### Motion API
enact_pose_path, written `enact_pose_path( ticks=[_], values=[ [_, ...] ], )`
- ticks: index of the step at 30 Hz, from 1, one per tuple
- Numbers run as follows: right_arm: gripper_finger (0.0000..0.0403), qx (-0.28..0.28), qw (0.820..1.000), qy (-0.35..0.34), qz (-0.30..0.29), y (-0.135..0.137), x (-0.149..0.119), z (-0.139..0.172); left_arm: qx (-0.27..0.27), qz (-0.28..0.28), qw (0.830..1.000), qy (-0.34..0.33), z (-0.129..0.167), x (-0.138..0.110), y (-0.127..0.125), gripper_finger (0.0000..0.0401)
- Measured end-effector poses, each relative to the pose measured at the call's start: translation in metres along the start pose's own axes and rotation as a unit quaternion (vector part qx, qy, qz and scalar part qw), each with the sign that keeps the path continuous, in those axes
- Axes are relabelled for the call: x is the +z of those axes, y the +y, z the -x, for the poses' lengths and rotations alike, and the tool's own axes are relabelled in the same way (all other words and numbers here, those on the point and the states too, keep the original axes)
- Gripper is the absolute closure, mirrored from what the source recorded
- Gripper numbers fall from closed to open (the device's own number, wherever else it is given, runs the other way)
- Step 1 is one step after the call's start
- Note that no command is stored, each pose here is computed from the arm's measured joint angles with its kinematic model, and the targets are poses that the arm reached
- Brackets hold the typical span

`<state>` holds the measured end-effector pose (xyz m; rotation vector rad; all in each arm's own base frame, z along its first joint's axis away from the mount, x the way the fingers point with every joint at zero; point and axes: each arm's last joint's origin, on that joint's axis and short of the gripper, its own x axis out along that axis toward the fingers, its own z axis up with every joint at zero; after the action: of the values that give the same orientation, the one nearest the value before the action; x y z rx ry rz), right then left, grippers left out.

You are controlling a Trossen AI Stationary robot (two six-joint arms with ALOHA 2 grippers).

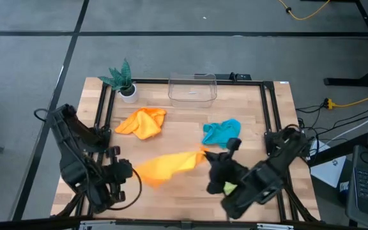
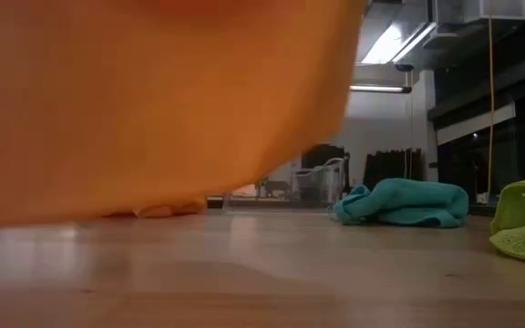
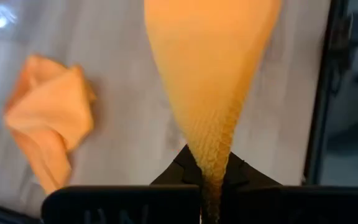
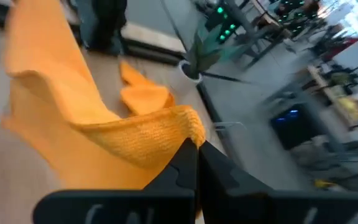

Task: Fold microfiber towels
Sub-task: Fold the bottom orange microfiber towel

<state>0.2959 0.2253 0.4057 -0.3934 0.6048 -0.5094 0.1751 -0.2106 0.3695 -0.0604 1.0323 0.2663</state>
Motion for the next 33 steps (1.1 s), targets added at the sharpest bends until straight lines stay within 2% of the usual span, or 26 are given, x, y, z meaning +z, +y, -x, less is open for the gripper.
enact_pose_path(
  ticks=[3, 7, 11, 15, 18, 20, 22, 26, 29, 33],
  values=[
    [0.0401, 0.063, 0.997, 0.033, -0.007, -0.001, -0.002, 0.008, 0.004, -0.001, 1.0, -0.028, 0.008, -0.001, 0.002, 0.0401],
    [0.04, 0.127, 0.989, 0.078, -0.011, 0.01, -0.007, 0.01, -0.014, 0.038, 0.999, 0.011, 0.008, -0.005, -0.002, 0.0401],
    [0.0401, 0.144, 0.987, 0.072, -0.006, 0.018, -0.008, 0.017, -0.056, 0.055, 0.996, 0.041, 0.011, -0.007, -0.01, 0.0401],
    [0.0401, 0.121, 0.991, 0.061, -0.015, 0.019, -0.01, 0.017, -0.076, 0.052, 0.995, 0.036, 0.02, -0.006, -0.01, 0.0401],
    [0.0401, 0.097, 0.99, 0.102, -0.008, 0.03, -0.023, -0.009, -0.068, 0.047, 0.996, 0.044, 0.017, -0.008, -0.01, 0.0401],
    [0.0402, 0.07, 0.989, 0.132, 0.016, 0.04, -0.036, -0.032, -0.042, 0.042, 0.996, 0.065, 0.008, -0.011, -0.007, 0.0401],
    [0.0402, 0.045, 0.986, 0.158, 0.034, 0.043, -0.048, -0.054, -0.01, 0.051, 0.995, 0.086, -0.005, -0.014, -0.004, 0.0401],
    [0.0402, 0.007, 0.982, 0.187, 0.031, 0.047, -0.069, -0.101, 0.053, 0.05, 0.988, 0.133, -0.042, -0.021, 0.006, 0.0401],
    [0.0402, 0.005, 0.983, 0.181, 0.027, 0.053, -0.086, -0.146, 0.108, 0.055, 0.975, 0.185, -0.074, -0.031, 0.017, 0.0401],
    [0.04, 0.029, 0.988, 0.148, 0.031, 0.06, -0.106, -0.197, 0.175, 0.065, 0.948, 0.257, -0.111, -0.047, 0.037, 0.0401]
  ],
)
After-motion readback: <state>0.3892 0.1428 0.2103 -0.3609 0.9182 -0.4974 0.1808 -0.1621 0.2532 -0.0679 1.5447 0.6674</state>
